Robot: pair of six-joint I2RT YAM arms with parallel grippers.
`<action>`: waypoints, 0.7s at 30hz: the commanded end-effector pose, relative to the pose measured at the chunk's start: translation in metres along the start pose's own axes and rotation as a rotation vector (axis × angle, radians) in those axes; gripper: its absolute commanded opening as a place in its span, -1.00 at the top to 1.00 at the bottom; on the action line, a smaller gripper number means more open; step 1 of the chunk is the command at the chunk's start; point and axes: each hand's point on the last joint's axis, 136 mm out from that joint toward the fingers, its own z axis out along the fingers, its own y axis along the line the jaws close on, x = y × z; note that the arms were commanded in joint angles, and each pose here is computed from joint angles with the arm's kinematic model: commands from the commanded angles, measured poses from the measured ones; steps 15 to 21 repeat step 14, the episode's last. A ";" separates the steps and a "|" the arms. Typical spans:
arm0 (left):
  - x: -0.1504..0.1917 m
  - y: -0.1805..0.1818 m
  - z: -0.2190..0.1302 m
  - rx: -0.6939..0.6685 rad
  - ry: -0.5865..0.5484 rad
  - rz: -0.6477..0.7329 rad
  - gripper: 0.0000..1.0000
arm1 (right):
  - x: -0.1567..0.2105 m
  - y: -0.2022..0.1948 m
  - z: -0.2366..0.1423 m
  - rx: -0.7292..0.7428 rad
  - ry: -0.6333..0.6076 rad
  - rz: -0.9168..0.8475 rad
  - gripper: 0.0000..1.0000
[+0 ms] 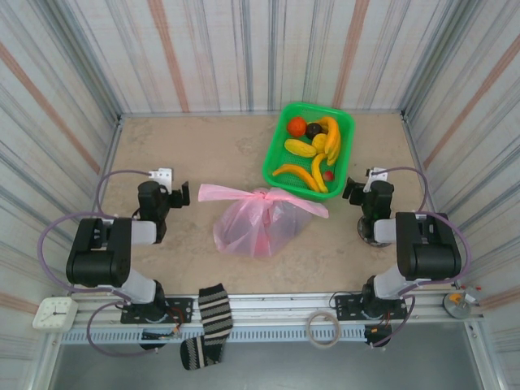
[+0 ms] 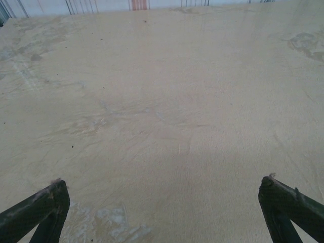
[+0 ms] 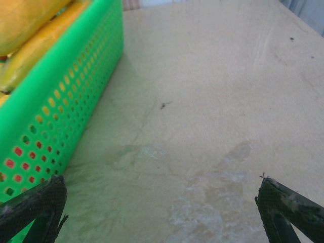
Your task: Place the fake fruits into the plastic bag and tie a complex knot
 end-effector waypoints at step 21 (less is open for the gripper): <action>-0.010 0.000 0.001 0.002 -0.024 0.010 -0.97 | -0.006 0.000 0.004 0.004 -0.007 -0.025 -0.98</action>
